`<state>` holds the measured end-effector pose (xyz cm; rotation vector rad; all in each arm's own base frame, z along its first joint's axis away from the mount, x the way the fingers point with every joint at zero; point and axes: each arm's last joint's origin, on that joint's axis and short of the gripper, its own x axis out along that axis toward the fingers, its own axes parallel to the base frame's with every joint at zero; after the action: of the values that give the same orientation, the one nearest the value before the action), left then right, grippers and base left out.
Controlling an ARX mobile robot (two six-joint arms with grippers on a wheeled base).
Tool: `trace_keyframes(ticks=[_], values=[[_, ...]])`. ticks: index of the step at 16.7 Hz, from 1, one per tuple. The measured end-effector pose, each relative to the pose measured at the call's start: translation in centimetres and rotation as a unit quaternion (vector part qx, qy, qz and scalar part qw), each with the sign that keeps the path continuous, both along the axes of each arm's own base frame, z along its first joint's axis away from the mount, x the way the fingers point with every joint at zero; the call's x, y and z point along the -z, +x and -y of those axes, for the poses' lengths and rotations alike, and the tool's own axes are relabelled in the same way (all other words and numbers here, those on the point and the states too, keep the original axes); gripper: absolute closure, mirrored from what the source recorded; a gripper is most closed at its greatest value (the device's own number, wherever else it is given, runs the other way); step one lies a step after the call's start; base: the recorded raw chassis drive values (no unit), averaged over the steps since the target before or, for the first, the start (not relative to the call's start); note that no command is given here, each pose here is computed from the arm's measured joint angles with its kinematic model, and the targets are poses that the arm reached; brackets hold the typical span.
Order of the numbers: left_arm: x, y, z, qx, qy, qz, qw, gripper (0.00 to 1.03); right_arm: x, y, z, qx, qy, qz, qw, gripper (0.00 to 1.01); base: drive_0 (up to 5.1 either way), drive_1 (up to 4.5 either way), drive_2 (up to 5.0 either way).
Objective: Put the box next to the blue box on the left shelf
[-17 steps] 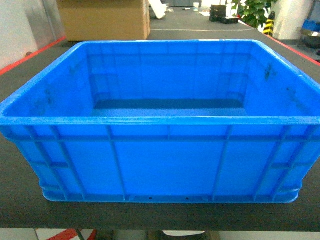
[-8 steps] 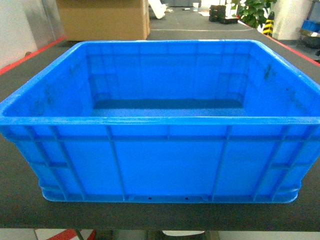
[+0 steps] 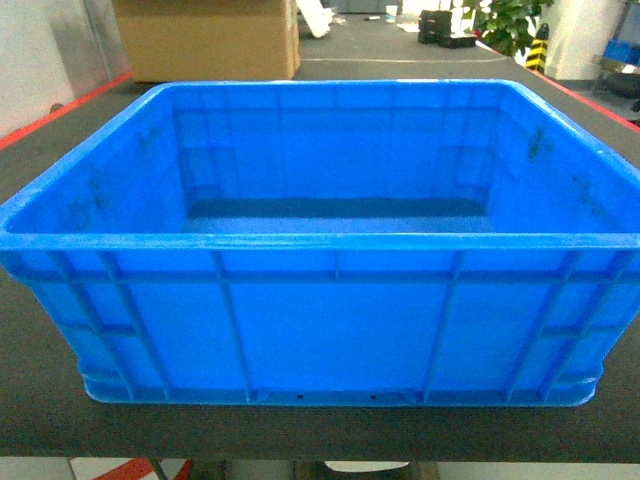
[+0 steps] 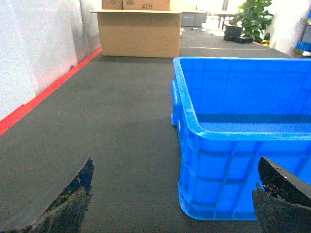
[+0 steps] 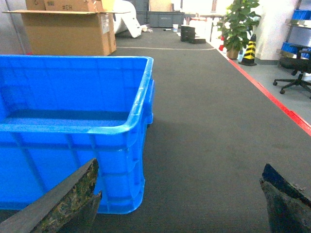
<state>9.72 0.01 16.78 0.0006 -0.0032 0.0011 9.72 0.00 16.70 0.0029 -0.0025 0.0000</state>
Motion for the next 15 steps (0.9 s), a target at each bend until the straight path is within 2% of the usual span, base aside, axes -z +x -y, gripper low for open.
trace_keyframes(ticks=[15], values=[[0.0,0.0,0.0,0.0,0.0,0.0,1.0,0.05,0.0,0.0,0.0,0.0,0.0,0.0,1.0,0.03,0.0,0.0,0.0]])
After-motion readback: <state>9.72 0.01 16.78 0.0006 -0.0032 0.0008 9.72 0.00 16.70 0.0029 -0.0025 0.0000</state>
